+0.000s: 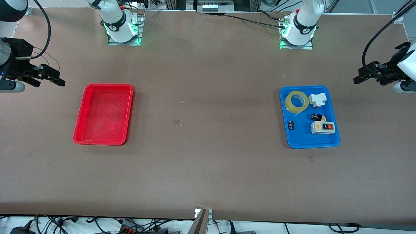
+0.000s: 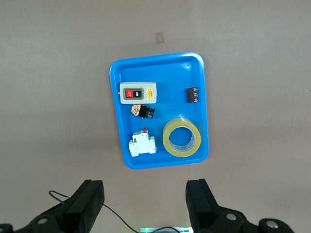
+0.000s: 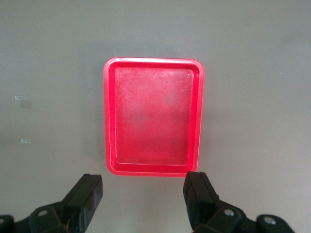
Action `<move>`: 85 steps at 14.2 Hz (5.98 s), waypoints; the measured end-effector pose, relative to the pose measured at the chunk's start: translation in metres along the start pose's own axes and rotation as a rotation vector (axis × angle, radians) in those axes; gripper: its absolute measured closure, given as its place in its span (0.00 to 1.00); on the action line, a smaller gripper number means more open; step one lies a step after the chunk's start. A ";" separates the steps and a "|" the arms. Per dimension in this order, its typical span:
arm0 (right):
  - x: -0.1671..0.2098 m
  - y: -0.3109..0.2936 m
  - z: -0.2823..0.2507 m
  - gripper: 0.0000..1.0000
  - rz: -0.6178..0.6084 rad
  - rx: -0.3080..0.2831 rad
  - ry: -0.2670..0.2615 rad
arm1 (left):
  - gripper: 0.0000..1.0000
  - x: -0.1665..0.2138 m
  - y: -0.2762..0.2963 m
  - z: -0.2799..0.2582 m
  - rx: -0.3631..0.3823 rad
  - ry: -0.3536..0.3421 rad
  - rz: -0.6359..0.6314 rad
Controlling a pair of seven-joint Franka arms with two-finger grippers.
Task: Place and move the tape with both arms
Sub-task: 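Move the left gripper over the yellow tape roll on the blue tray, then lower the left gripper and grasp the yellow tape roll's rim, then carry the tape roll off the blue tray and set it mid-table, then release the tape and raise the left gripper while the right gripper advances, then lower the right gripper onto the tape roll while the left gripper retracts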
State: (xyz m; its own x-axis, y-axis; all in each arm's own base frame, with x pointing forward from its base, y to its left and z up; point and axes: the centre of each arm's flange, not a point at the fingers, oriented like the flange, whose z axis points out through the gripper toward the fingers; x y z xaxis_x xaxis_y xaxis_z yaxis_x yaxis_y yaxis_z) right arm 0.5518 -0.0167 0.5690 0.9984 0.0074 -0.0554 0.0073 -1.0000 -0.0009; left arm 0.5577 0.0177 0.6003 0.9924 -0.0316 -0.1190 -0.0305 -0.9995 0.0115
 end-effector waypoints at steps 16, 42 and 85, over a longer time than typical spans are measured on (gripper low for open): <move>-0.004 -0.003 -0.007 0.00 -0.006 -0.001 0.010 | 0.00 0.009 0.005 0.190 -0.001 -0.044 0.010; -0.004 -0.003 -0.007 0.00 -0.006 -0.001 0.010 | 0.79 -0.008 0.024 0.358 -0.059 -0.102 -0.017; 0.039 -0.261 0.176 0.00 -0.218 0.017 -0.115 | 0.00 0.030 0.103 0.075 -0.057 -0.081 -0.307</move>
State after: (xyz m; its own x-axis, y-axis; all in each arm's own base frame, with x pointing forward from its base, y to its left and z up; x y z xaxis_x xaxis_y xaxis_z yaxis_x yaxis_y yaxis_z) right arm 0.5786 0.2448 0.3911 0.9604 0.2244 -0.1652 0.2204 -0.9745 -0.0424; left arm 0.5755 -0.0868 0.5235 0.9414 0.2685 -0.2040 0.2780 -0.9604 0.0187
